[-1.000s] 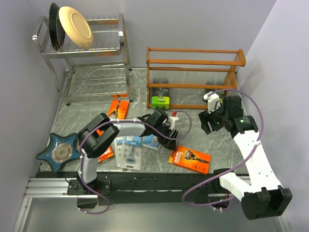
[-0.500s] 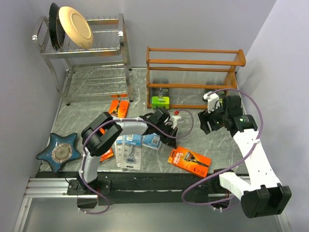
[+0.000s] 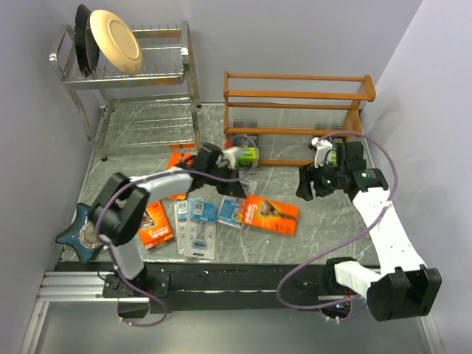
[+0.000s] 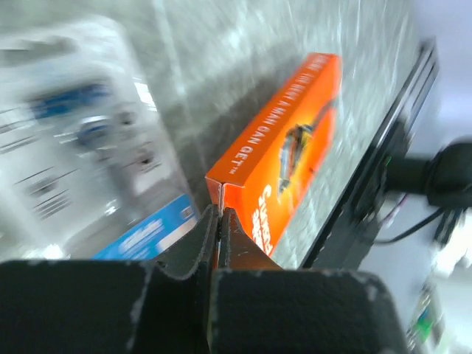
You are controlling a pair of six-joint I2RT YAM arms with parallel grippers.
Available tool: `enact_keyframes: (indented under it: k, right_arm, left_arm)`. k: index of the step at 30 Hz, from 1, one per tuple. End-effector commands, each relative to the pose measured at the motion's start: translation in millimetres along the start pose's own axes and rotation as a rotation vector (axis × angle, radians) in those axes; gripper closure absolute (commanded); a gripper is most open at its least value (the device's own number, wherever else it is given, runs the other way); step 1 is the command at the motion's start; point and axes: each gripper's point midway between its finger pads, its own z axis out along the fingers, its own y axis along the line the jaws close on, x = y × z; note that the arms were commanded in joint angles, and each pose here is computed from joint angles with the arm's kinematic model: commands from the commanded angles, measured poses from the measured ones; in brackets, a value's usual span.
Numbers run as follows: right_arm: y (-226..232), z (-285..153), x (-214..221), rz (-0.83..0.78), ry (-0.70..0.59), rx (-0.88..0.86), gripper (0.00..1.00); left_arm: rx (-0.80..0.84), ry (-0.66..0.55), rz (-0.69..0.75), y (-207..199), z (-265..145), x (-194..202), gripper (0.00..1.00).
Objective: Place and organize the shaving razors onto the shelf
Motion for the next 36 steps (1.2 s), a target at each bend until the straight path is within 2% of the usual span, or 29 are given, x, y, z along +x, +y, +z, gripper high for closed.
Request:
enact_keyframes:
  k: [1,5,9,10,12,15,18,20,21,26,32,35,36]
  right_arm:
    - [24.4,7.1,-23.6,0.177,-0.043,-0.143,0.24]
    - [44.5,17.0,-20.1,0.315,-0.024,-0.267,0.24]
    - [67.5,29.2,-10.0,0.57,0.018,-0.402,0.21]
    - [75.1,29.3,-6.3,0.618,0.032,-0.449,0.0]
    - [81.1,38.0,10.7,0.758,0.08,-0.474,0.0]
    - [83.4,48.1,33.4,0.884,0.14,-0.467,0.0]
    - [82.1,57.0,44.2,1.019,0.18,-0.462,0.0]
    - [79.3,62.7,41.4,1.063,0.167,-0.472,0.0]
    - [80.4,65.1,41.0,1.138,0.195,-0.489,0.0]
    - [80.0,72.6,39.6,1.258,0.226,-0.52,0.0]
    - [74.8,76.7,29.7,1.267,0.211,-0.505,0.06]
    - [73.5,73.3,26.3,1.223,0.186,-0.491,0.23]
    - [73.4,71.7,23.3,1.212,0.175,-0.493,0.25]
  left_arm:
    - [0.008,-0.122,-0.128,-12.6,-32.0,-25.4,0.99]
    - [-0.034,-0.178,-0.319,1.2,-46.4,-33.1,0.99]
    - [-0.077,-0.199,-0.454,13.5,-48.0,-36.4,0.99]
    - [-0.08,-0.195,-0.492,18.1,-46.0,-32.4,0.99]
    - [-0.068,-0.223,-0.529,20.6,-44.1,-36.7,0.99]
    - [-0.071,-0.25,-0.648,25.5,-42.0,-33.8,0.99]
    - [-0.082,-0.263,-0.85,29.7,-39.0,-30.7,0.99]
    - [-0.09,-0.23,-0.943,30.0,-33.0,-23.6,0.99]
    - [-0.079,-0.216,-0.961,20.3,-27.6,-25.1,0.99]
    - [-0.09,-0.127,-0.987,-21.1,-3.6,-15.0,0.99]
    - [-0.09,-0.101,-1.033,-30.2,13.2,-13.7,0.99]
    - [-0.108,-0.086,-1.045,-32.4,18.3,-7.4,0.99]
    - [-0.117,-0.082,-1.053,-31.5,19.3,-4.6,0.99]
